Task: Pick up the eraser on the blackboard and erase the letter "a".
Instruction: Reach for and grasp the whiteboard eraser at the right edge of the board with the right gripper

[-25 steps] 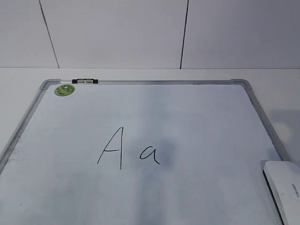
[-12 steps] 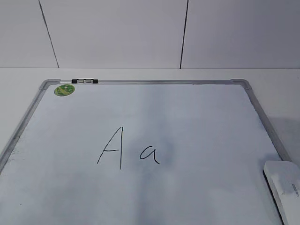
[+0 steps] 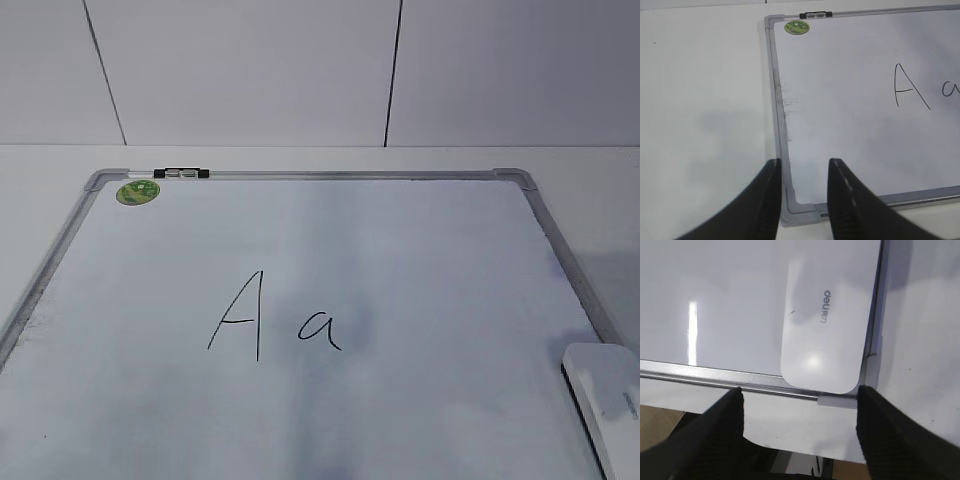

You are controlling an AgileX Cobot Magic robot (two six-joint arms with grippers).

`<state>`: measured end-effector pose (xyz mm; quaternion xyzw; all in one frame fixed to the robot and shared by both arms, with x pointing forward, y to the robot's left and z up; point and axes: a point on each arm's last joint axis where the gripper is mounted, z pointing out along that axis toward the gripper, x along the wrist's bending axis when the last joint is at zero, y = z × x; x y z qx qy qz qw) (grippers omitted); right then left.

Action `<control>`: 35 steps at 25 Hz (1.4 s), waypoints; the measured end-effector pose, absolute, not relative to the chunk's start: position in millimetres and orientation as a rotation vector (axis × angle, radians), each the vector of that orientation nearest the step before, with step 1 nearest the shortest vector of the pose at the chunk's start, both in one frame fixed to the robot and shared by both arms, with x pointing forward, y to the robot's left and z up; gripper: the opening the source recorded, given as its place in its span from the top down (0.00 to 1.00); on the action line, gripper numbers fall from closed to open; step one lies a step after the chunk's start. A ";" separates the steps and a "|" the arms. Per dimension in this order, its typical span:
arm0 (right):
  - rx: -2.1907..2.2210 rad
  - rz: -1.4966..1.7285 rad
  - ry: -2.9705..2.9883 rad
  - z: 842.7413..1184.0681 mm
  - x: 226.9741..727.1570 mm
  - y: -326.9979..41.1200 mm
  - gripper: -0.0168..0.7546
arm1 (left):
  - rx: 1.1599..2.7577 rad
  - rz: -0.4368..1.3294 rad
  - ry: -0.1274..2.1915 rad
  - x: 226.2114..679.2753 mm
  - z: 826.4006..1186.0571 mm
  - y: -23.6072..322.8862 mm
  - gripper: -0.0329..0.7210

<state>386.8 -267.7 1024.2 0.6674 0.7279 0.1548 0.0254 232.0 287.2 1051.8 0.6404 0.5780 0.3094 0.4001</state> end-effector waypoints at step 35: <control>2.050 0.440 2.283 1009.4 405.5 -266.4 0.13 | 1.608 0.751 1.448 231.9 1052.5 284.5 0.64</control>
